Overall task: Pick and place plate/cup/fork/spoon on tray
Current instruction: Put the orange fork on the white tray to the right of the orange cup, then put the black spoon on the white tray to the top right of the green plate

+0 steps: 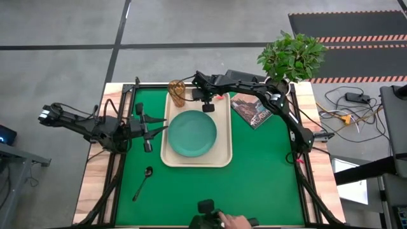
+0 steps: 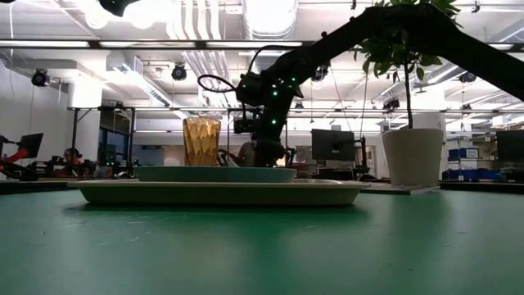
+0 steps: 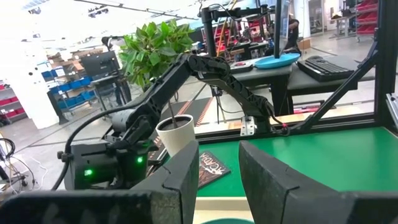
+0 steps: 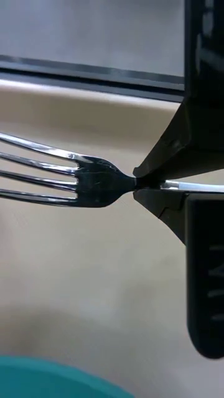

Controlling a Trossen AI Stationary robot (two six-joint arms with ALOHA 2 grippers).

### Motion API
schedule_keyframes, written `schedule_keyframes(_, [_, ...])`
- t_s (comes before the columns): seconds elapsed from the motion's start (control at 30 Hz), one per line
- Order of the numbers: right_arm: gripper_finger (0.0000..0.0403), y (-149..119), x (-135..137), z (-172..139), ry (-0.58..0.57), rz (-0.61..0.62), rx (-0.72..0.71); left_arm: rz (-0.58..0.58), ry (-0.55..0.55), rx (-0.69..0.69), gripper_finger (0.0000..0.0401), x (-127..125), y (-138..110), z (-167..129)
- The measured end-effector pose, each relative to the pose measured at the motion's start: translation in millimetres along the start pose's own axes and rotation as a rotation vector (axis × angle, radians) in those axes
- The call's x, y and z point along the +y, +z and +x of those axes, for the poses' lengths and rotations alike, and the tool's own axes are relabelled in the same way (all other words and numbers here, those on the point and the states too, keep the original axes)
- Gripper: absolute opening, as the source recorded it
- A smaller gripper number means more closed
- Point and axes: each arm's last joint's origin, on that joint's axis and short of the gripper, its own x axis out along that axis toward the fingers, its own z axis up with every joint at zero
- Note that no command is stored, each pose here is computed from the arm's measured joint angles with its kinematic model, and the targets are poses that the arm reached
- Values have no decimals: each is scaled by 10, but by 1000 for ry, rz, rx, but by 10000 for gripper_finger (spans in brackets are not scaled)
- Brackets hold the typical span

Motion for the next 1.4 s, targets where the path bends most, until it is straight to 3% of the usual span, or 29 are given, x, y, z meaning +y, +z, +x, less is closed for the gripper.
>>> schedule_keyframes(0.5, [13,-92,24,95,5,40,25,-6,3,-9,96,6,12,-4])
schedule_keyframes(1.07, [63,-95,-70,93,-34,54,-12,-6,3,-9,96,6,12,-4])
schedule_keyframes(1.23, [76,-60,-103,-15,-27,109,-5,-5,2,-9,96,5,12,-4])
schedule_keyframes(1.4, [69,-14,-82,-309,1,186,14,-3,2,-5,96,0,7,3])
